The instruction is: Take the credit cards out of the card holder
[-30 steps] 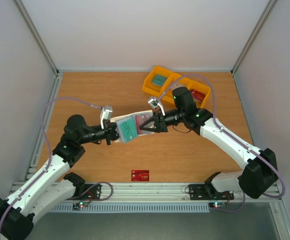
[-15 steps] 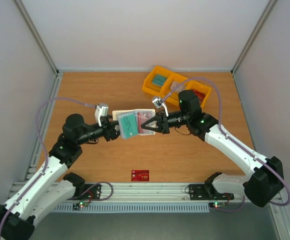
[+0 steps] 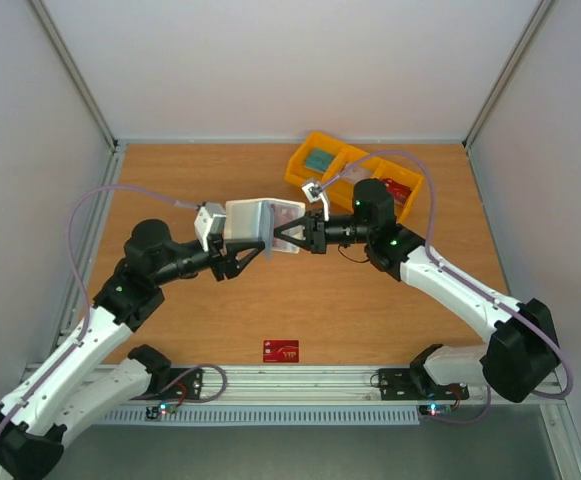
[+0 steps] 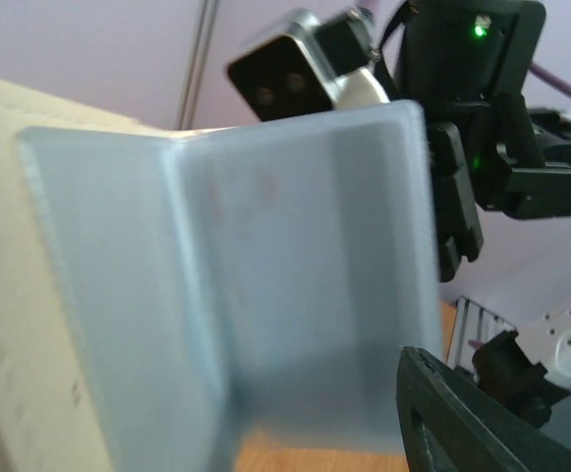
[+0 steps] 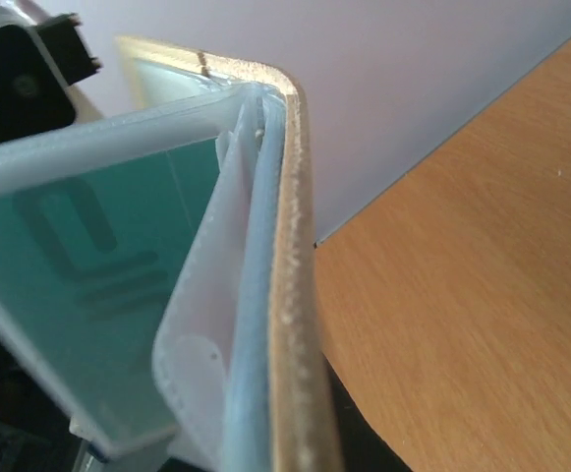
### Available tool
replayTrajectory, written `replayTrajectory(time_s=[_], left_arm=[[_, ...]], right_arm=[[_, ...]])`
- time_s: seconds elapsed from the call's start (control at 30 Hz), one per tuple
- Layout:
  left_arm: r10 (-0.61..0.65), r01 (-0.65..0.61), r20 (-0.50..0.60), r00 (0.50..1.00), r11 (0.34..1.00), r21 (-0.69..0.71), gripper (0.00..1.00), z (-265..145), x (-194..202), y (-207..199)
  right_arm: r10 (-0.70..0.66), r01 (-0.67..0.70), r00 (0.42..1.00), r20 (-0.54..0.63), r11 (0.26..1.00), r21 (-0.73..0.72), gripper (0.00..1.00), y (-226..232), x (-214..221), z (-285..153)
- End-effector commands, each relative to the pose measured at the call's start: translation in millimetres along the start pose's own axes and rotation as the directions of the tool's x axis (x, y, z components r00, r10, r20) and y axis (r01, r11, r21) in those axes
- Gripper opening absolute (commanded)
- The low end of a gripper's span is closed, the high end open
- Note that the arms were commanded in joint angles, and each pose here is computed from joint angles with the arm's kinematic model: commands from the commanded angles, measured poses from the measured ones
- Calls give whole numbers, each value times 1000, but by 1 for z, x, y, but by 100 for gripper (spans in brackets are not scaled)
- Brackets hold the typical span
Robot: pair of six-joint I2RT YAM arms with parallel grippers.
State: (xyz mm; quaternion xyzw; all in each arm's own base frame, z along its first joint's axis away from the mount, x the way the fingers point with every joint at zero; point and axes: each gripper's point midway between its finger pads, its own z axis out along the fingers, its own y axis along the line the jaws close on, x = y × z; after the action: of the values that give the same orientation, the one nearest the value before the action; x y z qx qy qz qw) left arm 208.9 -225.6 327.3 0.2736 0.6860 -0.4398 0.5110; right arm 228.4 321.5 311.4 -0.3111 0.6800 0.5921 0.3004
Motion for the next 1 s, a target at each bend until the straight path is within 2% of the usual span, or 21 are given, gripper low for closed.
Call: replayTrajectory(time_s=[0.0, 0.17, 0.27, 0.33, 0.4, 0.5, 0.57, 0.63, 0.7, 0.77, 0.8, 0.83, 0.9, 0.97], left_arm=[[118, -118, -14, 993, 993, -15, 65, 9, -8, -4], [197, -206, -79, 977, 971, -120, 68, 10, -4, 13], [272, -292, -120, 955, 934, -206, 69, 4, -3, 29], [288, -315, -139, 947, 917, -244, 72, -3, -4, 35], [288, -320, -149, 946, 902, -289, 76, -11, -8, 43], [312, -327, -103, 944, 862, -386, 81, -30, -28, 53], [349, -334, -48, 936, 835, -438, 82, -41, -48, 55], [417, -378, 14, 909, 837, -396, 84, -47, -65, 35], [526, -502, 88, 846, 842, -198, 81, -48, -68, -13], [585, -597, 188, 789, 802, 7, 78, -52, -61, -59], [575, -597, 210, 791, 799, 63, 77, -52, -58, -69], [514, -537, 193, 836, 839, 89, 75, -46, -56, -69], [358, -364, 94, 929, 930, 58, 70, -28, -45, -48], [264, -264, 2, 965, 964, 23, 69, -11, -26, -31]], right_arm=[[-8, 9, 999, 32, 1000, -10, 1, -1, -8, 12], [-12, 13, 999, 49, 1000, -25, 1, -1, -7, 11], [-2, 3, 999, 52, 1000, -24, 1, -3, -7, 13], [11, -12, 997, 74, 1000, 3, 1, -7, -11, 10], [56, -66, 992, 111, 993, 96, 1, -25, -16, 4], [103, -130, 987, 126, 963, 237, 1, -50, -14, -4], [113, -139, 987, 114, 957, 255, 1, -54, -13, -4], [132, -154, 986, 104, 955, 254, 1, -55, -11, -2], [140, -165, 984, 107, 946, 278, 1, -59, -11, -3], [147, -176, 983, 115, 933, 313, 1, -63, -11, -6], [149, -180, 982, 118, 929, 323, 1, -64, -13, -7], [150, -182, 981, 121, 927, 328, 1, -64, -14, -7], [142, -176, 982, 123, 926, 334, 1, -58, -18, -4], [125, -158, 986, 114, 922, 352, 1, -52, -20, 2]])
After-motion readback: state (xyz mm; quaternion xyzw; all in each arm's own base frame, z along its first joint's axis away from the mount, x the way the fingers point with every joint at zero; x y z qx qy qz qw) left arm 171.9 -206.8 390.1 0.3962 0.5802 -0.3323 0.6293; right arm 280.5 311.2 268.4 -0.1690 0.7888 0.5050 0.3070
